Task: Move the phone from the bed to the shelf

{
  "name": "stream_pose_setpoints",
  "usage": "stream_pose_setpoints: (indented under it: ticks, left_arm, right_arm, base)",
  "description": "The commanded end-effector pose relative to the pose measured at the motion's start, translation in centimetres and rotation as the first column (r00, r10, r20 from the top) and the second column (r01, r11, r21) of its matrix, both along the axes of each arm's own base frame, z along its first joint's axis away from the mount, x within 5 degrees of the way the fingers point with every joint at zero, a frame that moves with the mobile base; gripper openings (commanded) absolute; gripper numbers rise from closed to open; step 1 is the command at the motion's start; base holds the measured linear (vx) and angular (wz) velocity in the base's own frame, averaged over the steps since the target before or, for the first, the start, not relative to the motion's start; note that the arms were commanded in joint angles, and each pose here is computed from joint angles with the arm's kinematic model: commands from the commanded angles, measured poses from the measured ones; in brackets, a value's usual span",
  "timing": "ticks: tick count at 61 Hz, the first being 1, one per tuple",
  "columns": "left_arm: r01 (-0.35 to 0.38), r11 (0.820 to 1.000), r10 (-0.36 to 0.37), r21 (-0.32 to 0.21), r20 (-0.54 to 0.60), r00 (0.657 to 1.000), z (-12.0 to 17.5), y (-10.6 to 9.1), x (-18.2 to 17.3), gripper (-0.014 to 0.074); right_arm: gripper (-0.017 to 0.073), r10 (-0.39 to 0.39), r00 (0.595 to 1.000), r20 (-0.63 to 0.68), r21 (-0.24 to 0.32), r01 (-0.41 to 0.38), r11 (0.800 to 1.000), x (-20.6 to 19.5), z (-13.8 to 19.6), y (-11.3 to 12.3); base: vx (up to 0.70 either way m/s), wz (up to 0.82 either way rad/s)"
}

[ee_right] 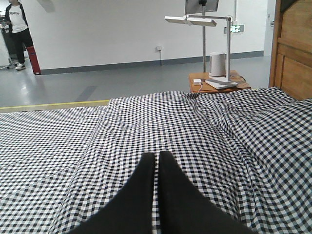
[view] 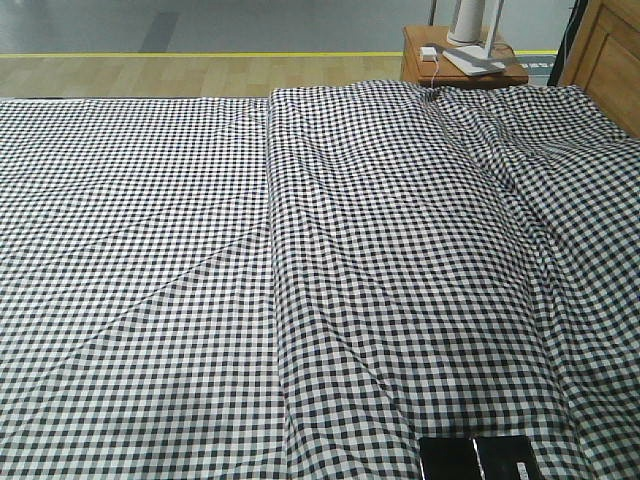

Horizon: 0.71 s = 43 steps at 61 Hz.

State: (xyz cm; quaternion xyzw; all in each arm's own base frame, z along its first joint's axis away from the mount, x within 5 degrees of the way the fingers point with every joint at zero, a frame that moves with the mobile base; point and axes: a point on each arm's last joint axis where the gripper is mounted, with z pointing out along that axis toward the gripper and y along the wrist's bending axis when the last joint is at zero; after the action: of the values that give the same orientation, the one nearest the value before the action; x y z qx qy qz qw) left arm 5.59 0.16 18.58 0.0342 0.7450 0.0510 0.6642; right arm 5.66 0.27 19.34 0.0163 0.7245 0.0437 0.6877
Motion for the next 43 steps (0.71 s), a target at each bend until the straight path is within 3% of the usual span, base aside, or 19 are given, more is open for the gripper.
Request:
stream_pose_setpoints:
  ticks: [1,32,43]
  left_arm:
    - [-0.005,1.000,0.006,-0.012,0.101,0.995,1.5,0.0,-0.1,0.0001]
    - [-0.005,1.000,0.006,-0.012,0.101,0.995,1.5,0.0,-0.1,0.0001]
    - [-0.005,1.000,0.006,-0.012,0.101,0.995,1.5,0.0,-0.1,0.0001]
  right_arm:
    - [-0.0005,-0.009,0.996,0.084,-0.016,0.011,1.000,-0.1,0.6,-0.1]
    - [-0.0005,-0.010,0.995,0.096,-0.015,0.012,1.000,-0.1,0.7,-0.1]
    - [-0.0005,-0.023,0.971,0.238,-0.006,0.025,1.000,-0.2,2.1,-0.2]
  base:
    - [0.00,0.00]
    - [0.00,0.00]
    - [0.00,0.00]
